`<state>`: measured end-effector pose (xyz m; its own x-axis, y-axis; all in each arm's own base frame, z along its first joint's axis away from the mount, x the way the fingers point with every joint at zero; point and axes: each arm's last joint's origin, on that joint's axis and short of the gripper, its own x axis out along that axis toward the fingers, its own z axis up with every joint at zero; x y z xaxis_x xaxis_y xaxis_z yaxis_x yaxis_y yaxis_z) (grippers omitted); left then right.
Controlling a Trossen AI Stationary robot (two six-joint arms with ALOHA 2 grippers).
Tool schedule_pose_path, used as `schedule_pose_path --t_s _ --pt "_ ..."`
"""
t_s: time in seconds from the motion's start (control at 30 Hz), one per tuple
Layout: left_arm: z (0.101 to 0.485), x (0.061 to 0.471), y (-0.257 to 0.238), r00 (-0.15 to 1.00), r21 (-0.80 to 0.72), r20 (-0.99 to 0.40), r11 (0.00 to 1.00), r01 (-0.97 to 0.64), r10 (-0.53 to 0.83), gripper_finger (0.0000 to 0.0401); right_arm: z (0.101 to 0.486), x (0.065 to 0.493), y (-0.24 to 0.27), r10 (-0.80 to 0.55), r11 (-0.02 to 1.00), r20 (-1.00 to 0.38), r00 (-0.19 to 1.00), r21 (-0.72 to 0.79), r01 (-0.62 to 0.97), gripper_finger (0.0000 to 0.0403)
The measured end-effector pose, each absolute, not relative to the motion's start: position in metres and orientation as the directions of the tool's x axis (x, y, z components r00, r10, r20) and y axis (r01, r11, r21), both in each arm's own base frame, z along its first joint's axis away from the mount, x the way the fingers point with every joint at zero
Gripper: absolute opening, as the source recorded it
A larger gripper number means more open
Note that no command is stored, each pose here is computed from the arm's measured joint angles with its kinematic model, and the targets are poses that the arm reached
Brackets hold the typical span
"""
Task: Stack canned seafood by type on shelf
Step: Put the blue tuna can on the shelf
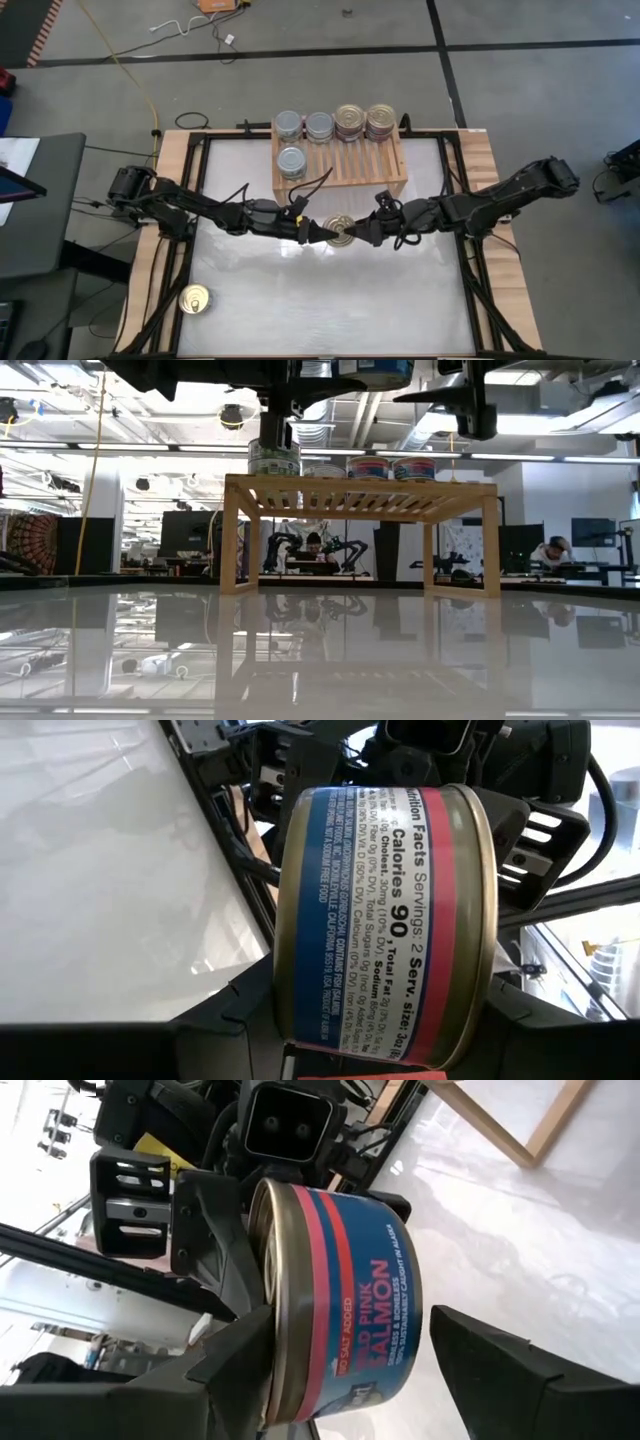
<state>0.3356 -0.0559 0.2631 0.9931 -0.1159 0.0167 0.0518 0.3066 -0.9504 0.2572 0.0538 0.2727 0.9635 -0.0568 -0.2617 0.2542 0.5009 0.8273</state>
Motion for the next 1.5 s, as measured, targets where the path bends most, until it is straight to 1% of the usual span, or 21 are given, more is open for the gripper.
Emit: schedule_pose_path --t_s 0.17,0.37,0.6,0.73,0.87,1.0,1.13,1.2,1.33,1.43,1.5 --pt "0.263 0.336 -0.055 0.993 -0.95 0.014 0.307 0.049 -0.116 0.0186 0.273 0.257 0.054 -0.059 0.508 -0.259 0.964 0.824 0.253 0.0264" --pt "0.261 0.336 -0.054 0.994 -0.951 -0.017 0.31 0.018 -0.11 0.0201 0.273 0.257 0.054 -0.06 0.514 -0.261 0.964 0.819 0.254 0.0207" --pt "0.258 0.336 -0.049 0.995 -0.951 -0.048 0.308 -0.019 -0.089 0.0205 0.272 0.257 0.053 -0.066 0.517 -0.267 0.962 0.815 0.261 0.0208" --pt "0.258 0.336 -0.048 0.997 -0.95 -0.051 0.311 -0.03 -0.061 0.0205 0.272 0.257 0.053 -0.067 0.517 -0.266 0.962 0.815 0.262 0.0226" --pt "0.257 0.336 -0.048 0.997 -0.946 -0.055 0.323 -0.035 -0.053 0.0211 0.271 0.257 0.053 -0.068 0.521 -0.273 0.96 0.811 0.267 0.0215" --pt "0.256 0.336 -0.048 0.996 -0.933 -0.065 0.357 -0.037 -0.067 0.0243 0.27 0.257 0.053 -0.072 0.526 -0.289 0.955 0.802 0.282 0.0207" --pt "0.258 0.335 -0.046 0.996 -0.927 -0.067 0.374 -0.038 -0.066 0.0282 0.269 0.256 0.053 -0.072 0.527 -0.296 0.953 0.8 0.288 0.0217" --pt "0.262 0.332 -0.041 0.995 -0.922 -0.082 0.384 -0.051 -0.065 0.0296 0.269 0.256 0.053 -0.071 0.527 -0.295 0.953 0.8 0.287 0.0219" --pt "0.274 0.318 -0.027 0.99 -0.899 -0.137 0.424 -0.111 -0.031 0.0303 0.273 0.251 0.052 -0.067 0.526 -0.296 0.953 0.801 0.286 0.0214" --pt "0.293 0.3 -0.017 0.992 -0.86 -0.128 0.498 -0.117 0.012 0.0303 0.28 0.243 0.05 -0.066 0.521 -0.285 0.956 0.807 0.277 0.0214" --pt "0.309 0.285 -0.012 0.995 -0.818 -0.101 0.567 -0.099 0.027 0.0303 0.284 0.237 0.046 -0.078 0.511 -0.284 0.956 0.811 0.283 0.0214"
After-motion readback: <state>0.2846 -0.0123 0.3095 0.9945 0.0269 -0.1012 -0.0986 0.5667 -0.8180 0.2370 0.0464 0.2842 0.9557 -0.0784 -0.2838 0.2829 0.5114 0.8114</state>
